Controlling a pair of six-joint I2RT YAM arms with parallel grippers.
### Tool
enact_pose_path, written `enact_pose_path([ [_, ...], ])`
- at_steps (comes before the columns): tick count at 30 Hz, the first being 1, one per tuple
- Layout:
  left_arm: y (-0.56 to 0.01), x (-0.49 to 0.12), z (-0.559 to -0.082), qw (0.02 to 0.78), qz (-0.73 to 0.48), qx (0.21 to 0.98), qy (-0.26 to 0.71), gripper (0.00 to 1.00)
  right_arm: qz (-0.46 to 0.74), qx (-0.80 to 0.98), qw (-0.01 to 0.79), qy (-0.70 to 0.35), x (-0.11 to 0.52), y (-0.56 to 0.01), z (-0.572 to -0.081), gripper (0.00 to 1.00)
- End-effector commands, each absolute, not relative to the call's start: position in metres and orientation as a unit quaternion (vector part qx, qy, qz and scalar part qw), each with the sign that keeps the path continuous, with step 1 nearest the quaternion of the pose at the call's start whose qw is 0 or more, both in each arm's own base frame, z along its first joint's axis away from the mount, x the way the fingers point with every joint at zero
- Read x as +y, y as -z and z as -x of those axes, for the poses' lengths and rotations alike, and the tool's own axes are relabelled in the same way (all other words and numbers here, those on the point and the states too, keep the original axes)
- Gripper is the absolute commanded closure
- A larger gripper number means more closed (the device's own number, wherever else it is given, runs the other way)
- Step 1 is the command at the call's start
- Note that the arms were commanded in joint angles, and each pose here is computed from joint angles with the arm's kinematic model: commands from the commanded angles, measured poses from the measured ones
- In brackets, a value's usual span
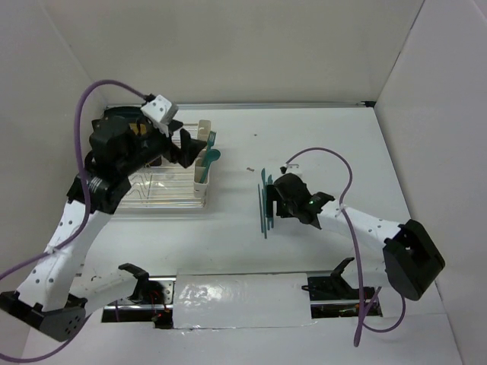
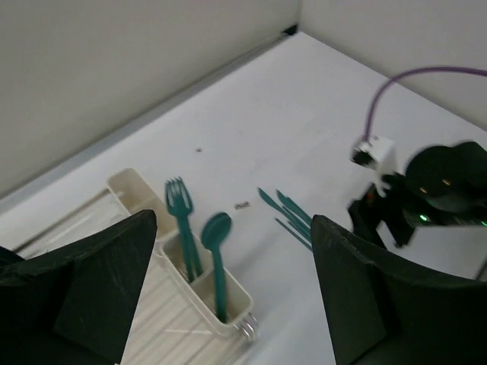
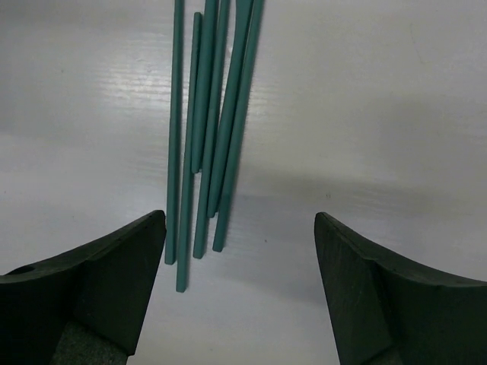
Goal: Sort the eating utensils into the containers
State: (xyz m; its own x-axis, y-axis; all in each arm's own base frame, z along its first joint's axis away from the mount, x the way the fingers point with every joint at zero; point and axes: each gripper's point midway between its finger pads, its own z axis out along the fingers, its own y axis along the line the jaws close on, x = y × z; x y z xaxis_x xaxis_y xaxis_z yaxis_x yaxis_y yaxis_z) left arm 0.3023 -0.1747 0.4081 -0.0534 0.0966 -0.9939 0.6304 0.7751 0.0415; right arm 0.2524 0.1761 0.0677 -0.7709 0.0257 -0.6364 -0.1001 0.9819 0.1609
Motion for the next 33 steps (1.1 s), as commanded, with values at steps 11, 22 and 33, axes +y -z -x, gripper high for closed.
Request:
enact_pose_path([
  [11, -0.332, -0.19, -0.224, 0.543, -0.23, 0.723, 0.36, 0.03, 0.001, 0.924, 0.376, -0.067, 0.188, -0.053, -0.301, 0.51],
  [22, -0.297, -0.192, -0.231, 0.495, -0.224, 0.762, 0.353, 0.0, 0.001, 0.937, 0.346, -0.053, 0.183, -0.022, -0.293, 0.6],
  [33, -0.298, -0.196, -0.23, 0.474, -0.243, 0.768, 0.355, 0.0, 0.005, 0.952, 0.307, 0.003, 0.163, 0.012, -0.284, 1.0],
])
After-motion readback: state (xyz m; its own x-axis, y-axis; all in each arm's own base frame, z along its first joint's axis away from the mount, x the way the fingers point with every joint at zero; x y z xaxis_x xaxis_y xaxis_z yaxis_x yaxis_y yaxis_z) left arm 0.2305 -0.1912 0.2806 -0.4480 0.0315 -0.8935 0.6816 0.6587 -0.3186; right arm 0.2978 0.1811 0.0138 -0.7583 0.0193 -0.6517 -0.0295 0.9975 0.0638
